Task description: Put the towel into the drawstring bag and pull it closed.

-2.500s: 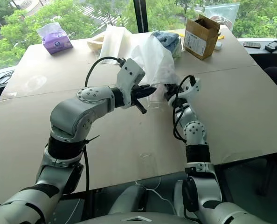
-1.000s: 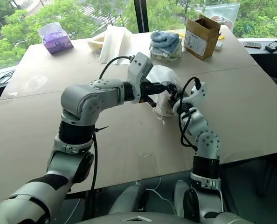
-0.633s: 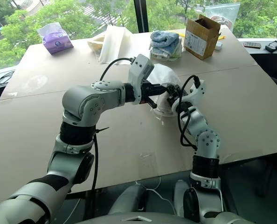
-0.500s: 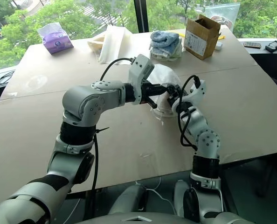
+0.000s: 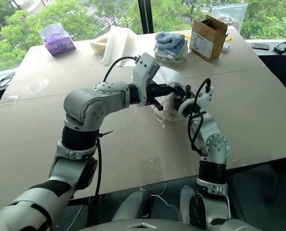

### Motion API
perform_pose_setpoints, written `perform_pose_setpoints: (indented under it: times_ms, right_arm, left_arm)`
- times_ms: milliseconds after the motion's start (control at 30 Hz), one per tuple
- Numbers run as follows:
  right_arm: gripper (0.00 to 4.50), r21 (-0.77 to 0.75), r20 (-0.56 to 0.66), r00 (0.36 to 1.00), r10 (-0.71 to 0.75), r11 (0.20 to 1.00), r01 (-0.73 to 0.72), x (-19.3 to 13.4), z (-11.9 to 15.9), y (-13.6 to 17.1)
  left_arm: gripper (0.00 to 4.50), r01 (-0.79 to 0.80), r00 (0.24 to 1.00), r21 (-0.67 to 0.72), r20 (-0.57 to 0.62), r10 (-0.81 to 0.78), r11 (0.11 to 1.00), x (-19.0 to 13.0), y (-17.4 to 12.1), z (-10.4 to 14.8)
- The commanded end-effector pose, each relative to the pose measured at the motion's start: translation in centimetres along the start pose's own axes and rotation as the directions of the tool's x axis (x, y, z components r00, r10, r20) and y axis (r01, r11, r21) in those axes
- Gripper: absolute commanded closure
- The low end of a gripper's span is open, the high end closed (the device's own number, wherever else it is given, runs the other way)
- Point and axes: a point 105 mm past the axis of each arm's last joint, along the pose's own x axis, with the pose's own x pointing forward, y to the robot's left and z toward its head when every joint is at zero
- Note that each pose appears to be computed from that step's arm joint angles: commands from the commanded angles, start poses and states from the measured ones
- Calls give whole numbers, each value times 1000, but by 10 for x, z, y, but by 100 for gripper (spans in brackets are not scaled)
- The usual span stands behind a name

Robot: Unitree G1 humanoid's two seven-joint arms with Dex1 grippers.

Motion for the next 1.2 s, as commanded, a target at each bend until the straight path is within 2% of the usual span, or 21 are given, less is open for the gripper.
perform_pose_setpoints:
  times_ms: [33,100,233,400,433,633,867,1033,1200]
  right_arm:
    - [325,3,-129,985,115,993,-115,0,-41,25]
    - [325,-81,-152,983,107,989,-120,0,-46,25]
    - [325,-270,-177,980,92,953,-138,2,-54,25]
    - [325,-535,-123,990,65,836,-122,7,-49,21]
    - [325,-543,-111,991,68,831,-118,8,-48,21]
    - [325,-436,-22,999,49,898,-54,15,-39,18]
    - [325,-293,27,999,-17,956,25,24,-37,16]
    - [325,-99,34,998,-49,994,52,28,-41,19]
    - [325,83,34,996,-83,993,80,31,-38,19]
  left_arm:
    - [450,-257,965,27,57,256,966,-21,45,13]
    - [450,-241,969,28,54,239,970,-20,43,12]
    - [450,-237,971,119,14,237,964,-19,40,0]
    - [450,-243,969,170,6,246,955,-21,41,-15]
    - [450,-237,971,162,11,238,958,-21,40,-17]
    - [450,-177,984,141,30,174,974,-20,31,-28]
    - [450,-135,990,105,48,130,985,-20,25,-29]
    - [450,-132,990,81,53,128,988,-21,27,-28]
    - [450,-119,992,78,54,115,990,-21,25,-28]
